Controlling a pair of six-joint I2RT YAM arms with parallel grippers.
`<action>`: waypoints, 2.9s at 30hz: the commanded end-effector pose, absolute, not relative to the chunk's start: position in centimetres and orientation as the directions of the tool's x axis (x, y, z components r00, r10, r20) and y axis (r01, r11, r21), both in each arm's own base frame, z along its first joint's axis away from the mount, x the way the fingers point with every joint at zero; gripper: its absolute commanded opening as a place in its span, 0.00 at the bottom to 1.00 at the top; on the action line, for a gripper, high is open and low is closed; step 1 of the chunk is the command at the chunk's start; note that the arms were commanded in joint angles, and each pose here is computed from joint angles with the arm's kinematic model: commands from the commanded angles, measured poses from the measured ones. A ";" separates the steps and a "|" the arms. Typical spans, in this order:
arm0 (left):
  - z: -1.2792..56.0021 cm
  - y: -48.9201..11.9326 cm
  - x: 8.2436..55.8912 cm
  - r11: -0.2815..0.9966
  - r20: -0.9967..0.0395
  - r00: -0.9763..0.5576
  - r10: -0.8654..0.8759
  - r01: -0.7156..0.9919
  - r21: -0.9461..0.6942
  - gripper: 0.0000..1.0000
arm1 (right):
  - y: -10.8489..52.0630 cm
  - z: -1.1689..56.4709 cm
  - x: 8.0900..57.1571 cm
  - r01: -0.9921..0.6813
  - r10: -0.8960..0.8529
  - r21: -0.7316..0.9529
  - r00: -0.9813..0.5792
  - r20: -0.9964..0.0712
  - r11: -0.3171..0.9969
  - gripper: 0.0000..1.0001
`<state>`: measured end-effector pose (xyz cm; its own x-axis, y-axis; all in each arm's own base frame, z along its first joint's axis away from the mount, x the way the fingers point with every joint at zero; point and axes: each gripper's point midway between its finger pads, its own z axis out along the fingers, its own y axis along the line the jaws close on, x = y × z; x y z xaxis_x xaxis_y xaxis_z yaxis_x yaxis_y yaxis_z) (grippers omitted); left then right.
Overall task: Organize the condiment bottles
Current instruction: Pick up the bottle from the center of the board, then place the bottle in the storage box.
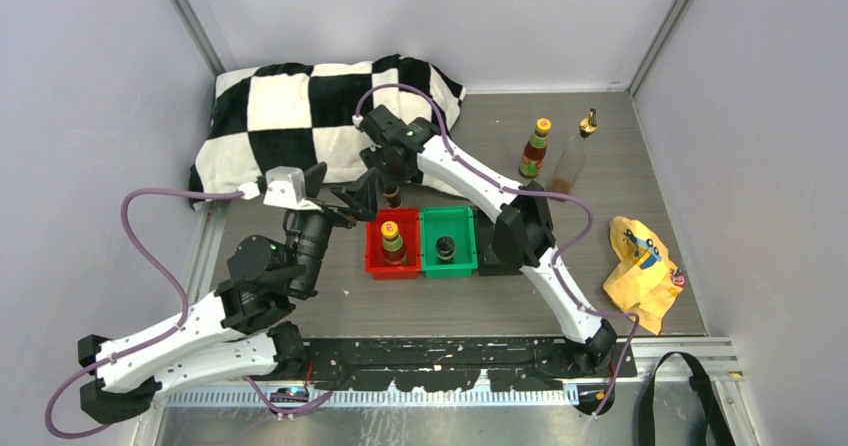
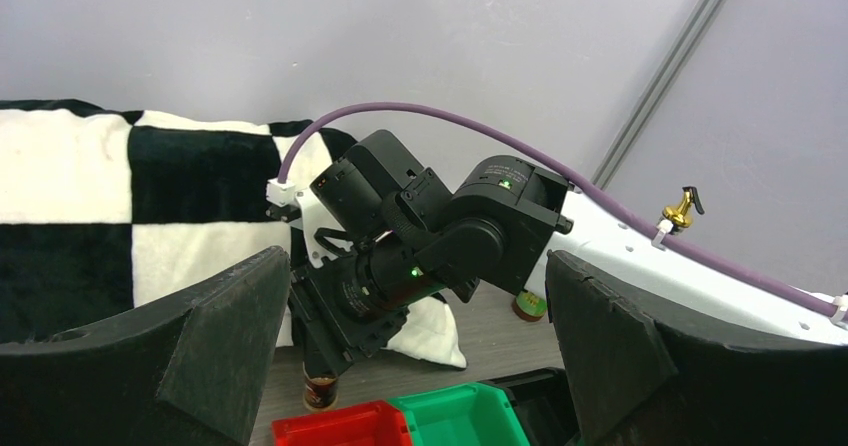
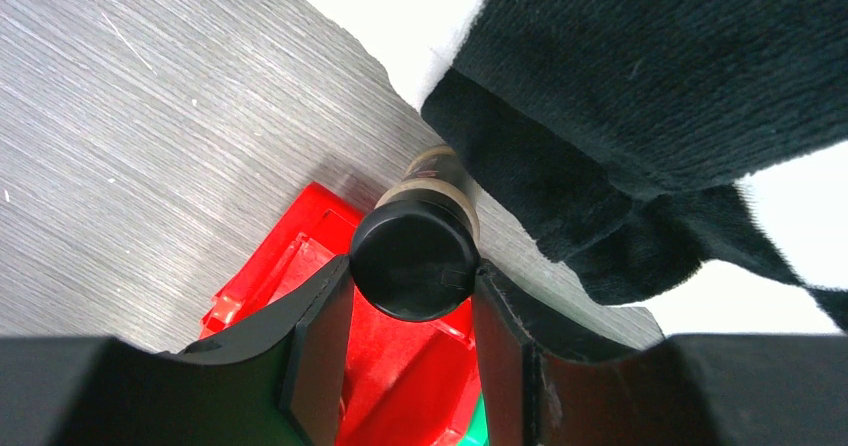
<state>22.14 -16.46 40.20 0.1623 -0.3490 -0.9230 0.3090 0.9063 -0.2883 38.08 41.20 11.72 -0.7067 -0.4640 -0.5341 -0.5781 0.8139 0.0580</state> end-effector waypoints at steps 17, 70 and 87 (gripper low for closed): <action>41.3 -16.5 22.3 0.903 -0.914 0.164 -0.370 0.293 -0.313 1.00 | 40.7 21.2 38.2 -0.595 -0.389 0.061 -0.595 -0.703 0.801 0.01; 41.8 -16.5 21.8 0.907 -0.938 0.114 -0.326 0.318 -0.276 1.00 | 28.6 26.2 28.7 -0.384 -0.242 0.011 -0.605 -0.759 0.923 0.01; 41.5 -16.6 21.6 0.900 -0.937 0.106 -0.333 0.330 -0.283 1.00 | 30.1 25.0 29.2 -0.310 -0.151 0.091 -0.674 -0.723 0.946 0.01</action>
<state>22.05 -16.93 40.41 0.0986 -0.2909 -0.9517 0.3129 0.9169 -0.2478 28.48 29.11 23.09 -0.6909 -0.2240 -0.6873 -0.3374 0.9408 0.0325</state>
